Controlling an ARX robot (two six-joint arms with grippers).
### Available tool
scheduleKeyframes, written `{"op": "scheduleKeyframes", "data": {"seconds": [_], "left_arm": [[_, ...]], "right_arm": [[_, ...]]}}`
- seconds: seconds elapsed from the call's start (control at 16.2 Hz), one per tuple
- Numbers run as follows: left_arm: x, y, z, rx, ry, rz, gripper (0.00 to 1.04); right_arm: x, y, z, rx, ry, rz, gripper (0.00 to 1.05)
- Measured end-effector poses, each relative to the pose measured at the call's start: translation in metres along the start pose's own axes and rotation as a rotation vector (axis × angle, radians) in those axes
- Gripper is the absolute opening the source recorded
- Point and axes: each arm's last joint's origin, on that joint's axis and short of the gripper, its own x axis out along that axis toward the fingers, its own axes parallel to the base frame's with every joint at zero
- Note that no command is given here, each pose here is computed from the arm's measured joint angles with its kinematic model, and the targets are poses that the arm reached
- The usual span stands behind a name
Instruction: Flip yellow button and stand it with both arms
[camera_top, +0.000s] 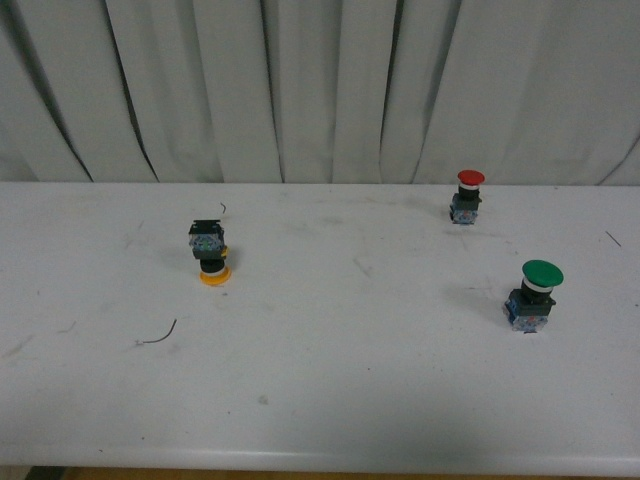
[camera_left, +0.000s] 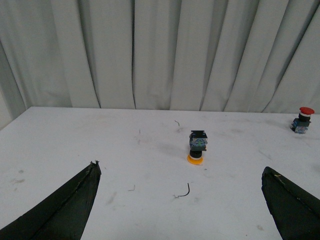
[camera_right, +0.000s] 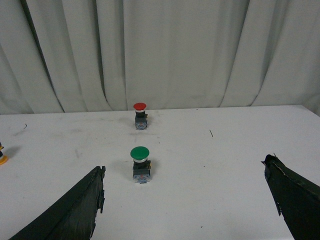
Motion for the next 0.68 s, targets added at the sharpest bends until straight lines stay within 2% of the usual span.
{"op": "scheduleKeyframes", "data": {"seconds": [0.68], "left_arm": [[0.0, 0.0, 0.0, 0.0, 0.0, 0.0, 0.98]], "right_arm": [[0.0, 0.0, 0.0001, 0.0, 0.0, 0.0, 0.98]]}}
